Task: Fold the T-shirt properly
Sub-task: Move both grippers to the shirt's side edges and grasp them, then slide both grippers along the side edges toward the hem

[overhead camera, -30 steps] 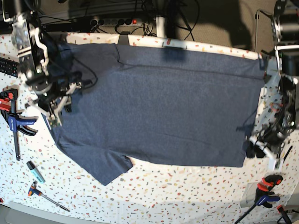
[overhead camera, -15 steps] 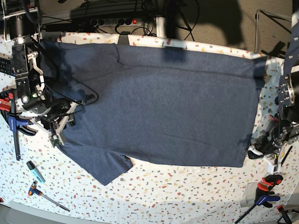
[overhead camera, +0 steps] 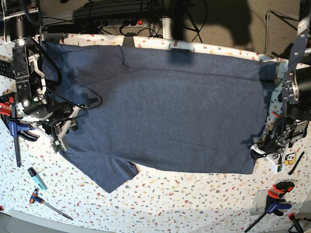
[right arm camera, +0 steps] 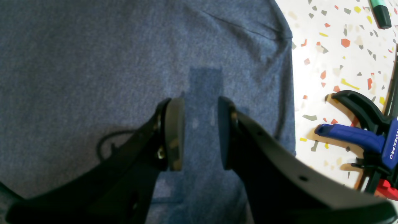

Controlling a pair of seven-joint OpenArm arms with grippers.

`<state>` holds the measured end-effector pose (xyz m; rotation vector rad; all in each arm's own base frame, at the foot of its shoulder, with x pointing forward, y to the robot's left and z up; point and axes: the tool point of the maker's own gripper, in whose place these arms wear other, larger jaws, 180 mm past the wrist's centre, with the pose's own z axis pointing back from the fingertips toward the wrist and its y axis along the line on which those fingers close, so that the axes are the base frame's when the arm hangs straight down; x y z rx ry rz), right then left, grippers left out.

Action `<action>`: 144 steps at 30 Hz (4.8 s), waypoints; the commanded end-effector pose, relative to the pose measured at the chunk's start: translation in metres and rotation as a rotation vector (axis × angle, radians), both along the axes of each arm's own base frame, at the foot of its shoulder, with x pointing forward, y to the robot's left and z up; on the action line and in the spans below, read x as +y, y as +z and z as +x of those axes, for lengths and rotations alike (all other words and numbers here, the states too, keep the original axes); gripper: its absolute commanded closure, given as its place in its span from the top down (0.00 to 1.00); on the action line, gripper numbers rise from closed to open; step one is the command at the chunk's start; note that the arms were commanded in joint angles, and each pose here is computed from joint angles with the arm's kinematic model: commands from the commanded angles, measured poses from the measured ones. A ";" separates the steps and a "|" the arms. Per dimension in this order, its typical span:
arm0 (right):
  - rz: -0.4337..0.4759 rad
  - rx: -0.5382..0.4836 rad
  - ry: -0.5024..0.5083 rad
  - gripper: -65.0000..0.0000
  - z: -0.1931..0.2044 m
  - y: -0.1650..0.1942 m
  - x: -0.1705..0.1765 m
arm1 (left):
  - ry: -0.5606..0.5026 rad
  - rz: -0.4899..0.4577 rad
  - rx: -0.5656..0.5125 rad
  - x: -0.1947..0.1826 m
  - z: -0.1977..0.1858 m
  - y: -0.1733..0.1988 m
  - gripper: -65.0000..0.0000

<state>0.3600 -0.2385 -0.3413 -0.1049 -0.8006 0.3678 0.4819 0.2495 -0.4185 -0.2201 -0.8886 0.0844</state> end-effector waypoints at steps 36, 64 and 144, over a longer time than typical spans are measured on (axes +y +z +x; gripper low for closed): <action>-0.016 -0.025 0.002 0.28 0.007 0.014 -0.005 | 0.030 0.053 -0.075 0.017 0.011 0.016 0.30; -0.016 -0.027 0.003 0.28 0.007 0.014 -0.005 | -0.108 -0.060 -0.050 -0.027 0.006 0.012 0.15; -0.067 0.114 -0.203 0.00 0.124 -0.035 -0.096 | -0.038 -0.006 0.001 -0.017 -0.021 -0.026 0.00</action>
